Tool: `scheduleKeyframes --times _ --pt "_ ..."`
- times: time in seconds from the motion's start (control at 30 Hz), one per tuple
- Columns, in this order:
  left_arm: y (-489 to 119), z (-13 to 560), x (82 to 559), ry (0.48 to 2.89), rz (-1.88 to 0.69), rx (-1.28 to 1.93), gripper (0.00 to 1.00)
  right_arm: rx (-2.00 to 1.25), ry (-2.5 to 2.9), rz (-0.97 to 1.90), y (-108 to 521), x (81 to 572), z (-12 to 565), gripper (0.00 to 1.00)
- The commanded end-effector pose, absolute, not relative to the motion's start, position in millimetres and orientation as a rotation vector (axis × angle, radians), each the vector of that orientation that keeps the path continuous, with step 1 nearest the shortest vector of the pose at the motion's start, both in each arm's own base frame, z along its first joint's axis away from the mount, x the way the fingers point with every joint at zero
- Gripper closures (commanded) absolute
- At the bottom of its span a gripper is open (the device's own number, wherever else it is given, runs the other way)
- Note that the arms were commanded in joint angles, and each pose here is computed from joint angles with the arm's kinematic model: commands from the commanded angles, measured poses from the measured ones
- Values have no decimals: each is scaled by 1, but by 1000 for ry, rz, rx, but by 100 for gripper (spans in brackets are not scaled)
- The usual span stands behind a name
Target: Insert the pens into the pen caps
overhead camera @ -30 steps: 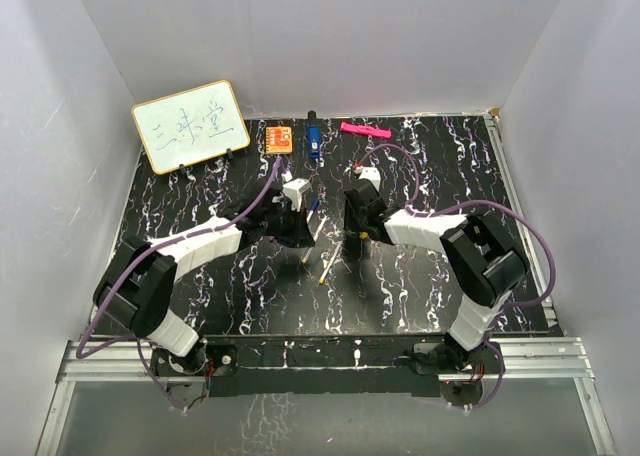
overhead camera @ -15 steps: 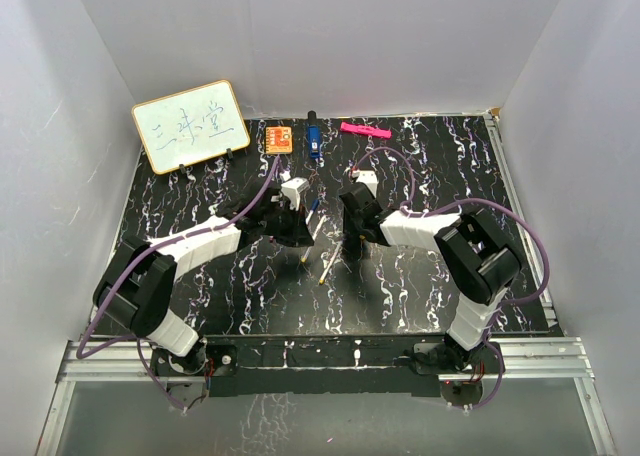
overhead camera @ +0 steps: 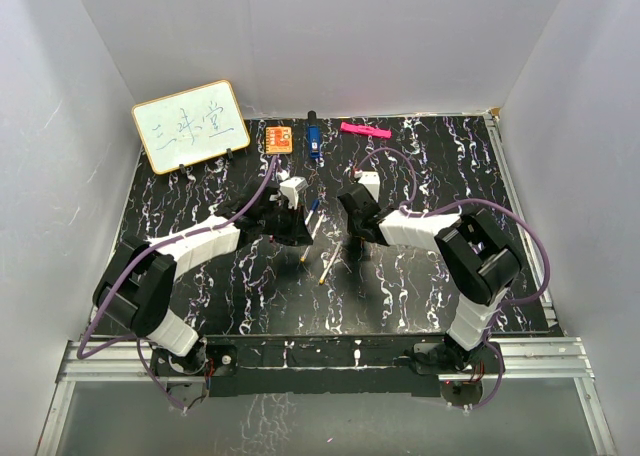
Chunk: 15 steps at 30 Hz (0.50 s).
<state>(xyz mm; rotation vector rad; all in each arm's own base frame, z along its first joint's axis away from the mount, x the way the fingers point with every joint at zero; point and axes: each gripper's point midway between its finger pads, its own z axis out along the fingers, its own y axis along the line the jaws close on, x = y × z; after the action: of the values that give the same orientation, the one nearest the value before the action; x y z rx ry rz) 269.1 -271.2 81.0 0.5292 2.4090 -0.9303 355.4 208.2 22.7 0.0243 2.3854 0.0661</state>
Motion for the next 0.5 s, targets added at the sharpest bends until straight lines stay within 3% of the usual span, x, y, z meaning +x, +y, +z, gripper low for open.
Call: scheduleKeyframes --times 0.0,0.23,0.47 --pt "-275 95 273 2377 -965 533 100 19 2483 -31 194 336 1 100" --pt "-274 91 271 2391 -964 532 100 14 2499 -13 200 337 -4 100" --pt "-270 86 267 2400 -955 513 100 22 2389 37 212 362 29 100"
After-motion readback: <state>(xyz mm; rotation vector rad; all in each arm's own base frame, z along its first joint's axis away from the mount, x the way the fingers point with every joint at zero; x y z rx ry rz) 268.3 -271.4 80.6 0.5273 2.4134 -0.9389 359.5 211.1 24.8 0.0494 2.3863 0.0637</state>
